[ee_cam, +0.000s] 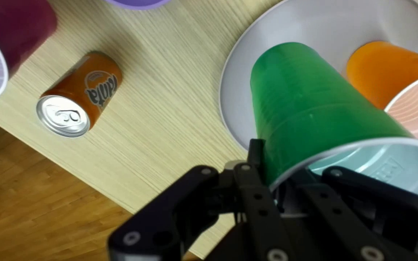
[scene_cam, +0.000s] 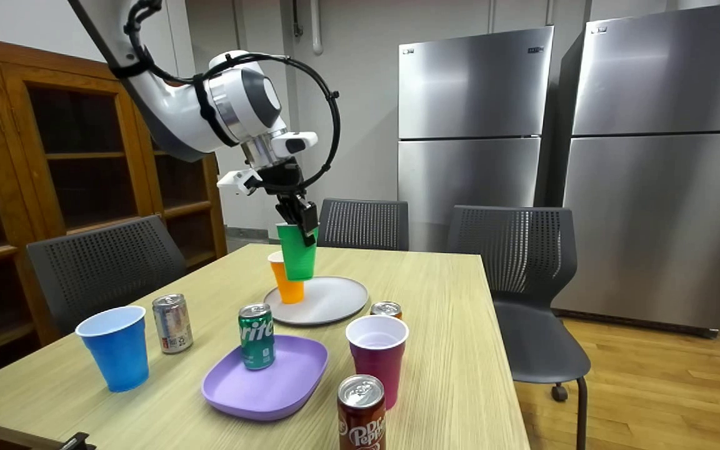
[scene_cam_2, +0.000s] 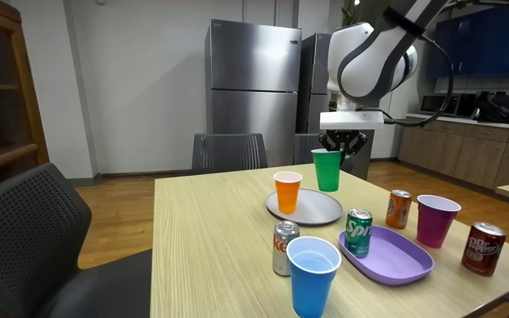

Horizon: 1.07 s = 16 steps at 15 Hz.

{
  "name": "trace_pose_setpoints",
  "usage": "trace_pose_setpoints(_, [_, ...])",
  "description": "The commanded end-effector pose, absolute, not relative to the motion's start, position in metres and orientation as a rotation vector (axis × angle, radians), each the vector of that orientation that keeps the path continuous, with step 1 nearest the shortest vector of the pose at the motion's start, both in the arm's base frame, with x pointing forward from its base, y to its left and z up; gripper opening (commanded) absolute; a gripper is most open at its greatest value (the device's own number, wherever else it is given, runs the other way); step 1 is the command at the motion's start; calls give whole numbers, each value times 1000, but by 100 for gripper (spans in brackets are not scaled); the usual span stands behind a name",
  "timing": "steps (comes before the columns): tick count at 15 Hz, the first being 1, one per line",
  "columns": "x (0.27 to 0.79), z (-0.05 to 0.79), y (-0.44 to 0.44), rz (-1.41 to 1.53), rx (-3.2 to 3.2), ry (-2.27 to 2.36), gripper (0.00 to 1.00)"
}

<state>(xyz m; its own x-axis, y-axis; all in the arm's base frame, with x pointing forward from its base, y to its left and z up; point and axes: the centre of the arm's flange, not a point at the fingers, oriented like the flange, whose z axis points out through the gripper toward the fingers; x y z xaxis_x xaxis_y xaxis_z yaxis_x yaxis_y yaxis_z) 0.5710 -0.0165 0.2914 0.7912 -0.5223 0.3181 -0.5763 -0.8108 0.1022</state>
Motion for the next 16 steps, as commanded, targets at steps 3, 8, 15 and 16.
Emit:
trace_pose_setpoints(3, [582,289,-33,422,2697,-1035,1])
trace_pose_setpoints(8, [615,275,-38,413,2625,-1175,1])
trace_pose_setpoints(15, [667,262,-50,391,2533,-1283,1])
trace_pose_setpoints(16, [674,259,-51,379,2527,-1289,1])
